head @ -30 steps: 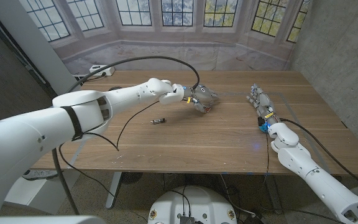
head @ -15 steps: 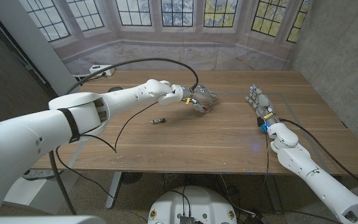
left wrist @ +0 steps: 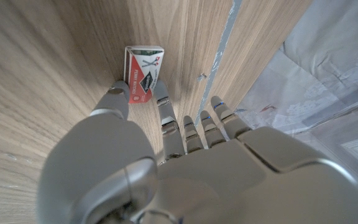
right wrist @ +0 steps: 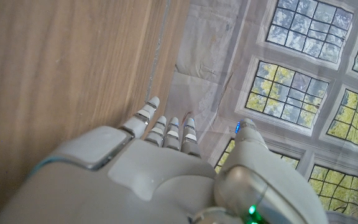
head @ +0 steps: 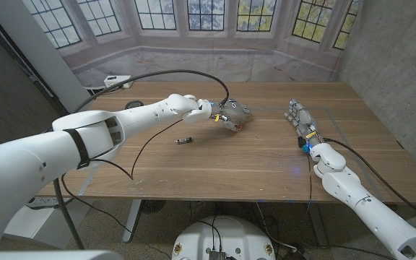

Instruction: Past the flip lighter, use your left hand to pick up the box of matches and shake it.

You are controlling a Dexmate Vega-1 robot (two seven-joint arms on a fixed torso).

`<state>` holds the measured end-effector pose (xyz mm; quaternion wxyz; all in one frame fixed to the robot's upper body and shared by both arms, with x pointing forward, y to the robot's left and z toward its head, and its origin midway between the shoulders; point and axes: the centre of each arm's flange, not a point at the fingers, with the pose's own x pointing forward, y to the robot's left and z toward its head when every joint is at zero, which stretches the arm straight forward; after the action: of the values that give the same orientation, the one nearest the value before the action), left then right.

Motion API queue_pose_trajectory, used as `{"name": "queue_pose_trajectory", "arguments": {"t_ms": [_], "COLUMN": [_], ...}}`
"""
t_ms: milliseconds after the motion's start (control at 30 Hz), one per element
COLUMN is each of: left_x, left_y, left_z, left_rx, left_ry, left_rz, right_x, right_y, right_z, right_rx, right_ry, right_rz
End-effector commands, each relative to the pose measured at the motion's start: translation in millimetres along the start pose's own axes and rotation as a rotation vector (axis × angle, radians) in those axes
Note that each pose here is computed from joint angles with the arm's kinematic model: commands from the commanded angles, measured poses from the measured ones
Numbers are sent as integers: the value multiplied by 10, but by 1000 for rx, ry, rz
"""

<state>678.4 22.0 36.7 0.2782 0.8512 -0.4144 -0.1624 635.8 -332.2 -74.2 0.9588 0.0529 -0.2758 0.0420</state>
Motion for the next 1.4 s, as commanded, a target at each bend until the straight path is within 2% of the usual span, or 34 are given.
{"name": "queue_pose_trajectory", "arguments": {"t_ms": [33,700,1400], "left_x": [10,18,-39], "left_y": [-17,92,181], "left_z": [-4,-93,-91], "left_rx": [-1,16,37], "left_ry": [-6,-7,-3], "left_rz": [5,8,12], "right_x": [-7,37,-7], "right_y": [15,41,71], "right_z": [-23,9,21], "right_rx": [1,0,0], "right_ry": [6,-5,-11], "right_rz": [-3,3,10]}}
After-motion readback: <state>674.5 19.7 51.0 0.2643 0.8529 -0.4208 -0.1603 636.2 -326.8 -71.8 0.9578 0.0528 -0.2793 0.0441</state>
